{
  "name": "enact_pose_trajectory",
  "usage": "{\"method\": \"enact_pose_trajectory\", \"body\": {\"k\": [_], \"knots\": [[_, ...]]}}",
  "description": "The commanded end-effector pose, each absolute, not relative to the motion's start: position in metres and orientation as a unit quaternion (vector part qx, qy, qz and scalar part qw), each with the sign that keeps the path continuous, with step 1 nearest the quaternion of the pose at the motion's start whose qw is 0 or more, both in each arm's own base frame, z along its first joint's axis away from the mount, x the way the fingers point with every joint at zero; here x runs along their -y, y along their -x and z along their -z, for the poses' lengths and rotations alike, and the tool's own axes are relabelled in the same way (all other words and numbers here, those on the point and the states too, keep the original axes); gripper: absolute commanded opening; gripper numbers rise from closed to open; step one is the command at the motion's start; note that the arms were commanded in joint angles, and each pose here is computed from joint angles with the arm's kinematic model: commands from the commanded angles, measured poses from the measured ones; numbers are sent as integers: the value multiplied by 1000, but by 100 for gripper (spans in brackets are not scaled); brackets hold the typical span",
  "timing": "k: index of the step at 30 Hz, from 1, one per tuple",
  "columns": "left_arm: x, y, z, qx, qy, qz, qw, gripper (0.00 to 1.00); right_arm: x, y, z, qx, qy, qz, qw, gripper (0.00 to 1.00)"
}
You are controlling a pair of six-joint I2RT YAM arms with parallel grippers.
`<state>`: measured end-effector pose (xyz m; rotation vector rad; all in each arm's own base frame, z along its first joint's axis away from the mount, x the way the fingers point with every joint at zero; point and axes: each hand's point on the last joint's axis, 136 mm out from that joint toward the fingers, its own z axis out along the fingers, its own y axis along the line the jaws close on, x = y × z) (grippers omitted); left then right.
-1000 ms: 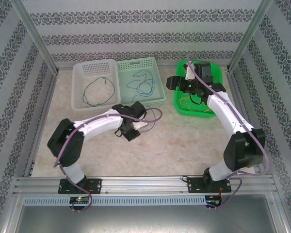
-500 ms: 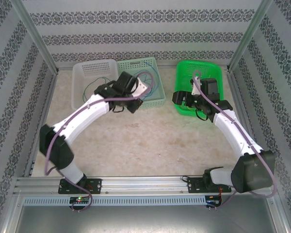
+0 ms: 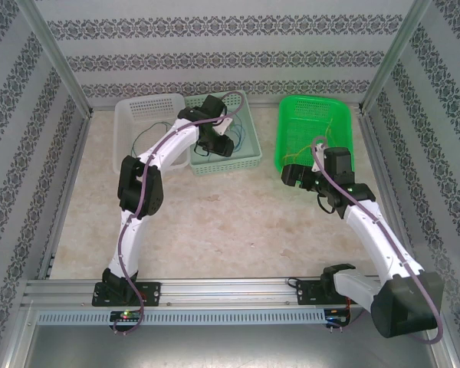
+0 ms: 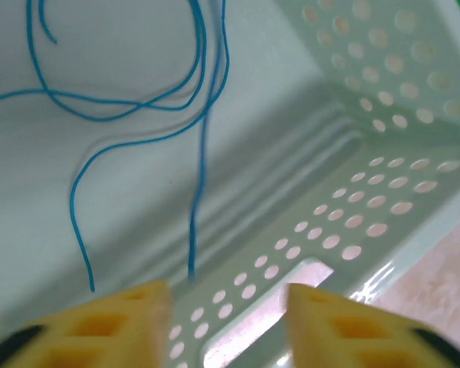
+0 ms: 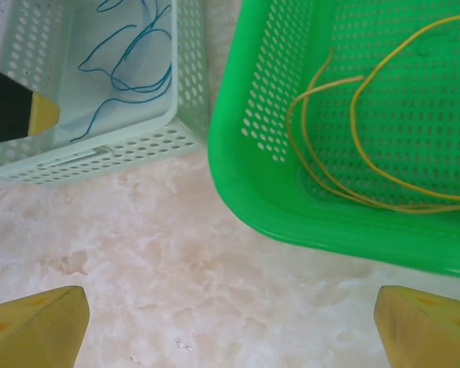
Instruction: Untangle the cables
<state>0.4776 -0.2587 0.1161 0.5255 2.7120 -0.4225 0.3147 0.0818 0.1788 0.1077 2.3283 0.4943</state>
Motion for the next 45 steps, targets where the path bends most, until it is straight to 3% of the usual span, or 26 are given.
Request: {"method": "enact_pose_trajectory", "body": {"k": [1, 8, 16, 25, 29, 35, 38, 42, 45], "knots": [[251, -467, -156, -957, -162, 144, 191, 100, -64, -308, -175, -909, -33, -146, 389, 98], [223, -447, -230, -932, -144, 129, 307, 100, -14, -316, -169, -883, -17, 10, 469, 98], [132, -399, -250, -884, -124, -11, 450, 99, 5, -343, -155, -810, -41, 44, 583, 98], [53, -366, -224, -863, -35, -22, 504, 99, 2, -387, -105, -803, -26, 54, 593, 98], [29, -360, -222, -822, -21, -58, 566, 99, 4, -387, -104, -803, -32, 47, 593, 98], [-17, -364, -182, -818, 36, -121, 561, 99, 3, -394, -108, -803, -28, 41, 594, 98], [-14, -381, -166, -802, 44, -75, 591, 100, 2, -394, -107, -803, -28, 41, 595, 98], [-5, -400, -110, -845, 10, -66, 530, 100, 3, -393, -107, -803, -28, 41, 594, 98], [1, -399, -97, -834, -5, -53, 550, 99, 3, -394, -107, -804, -29, 40, 593, 98]]}}
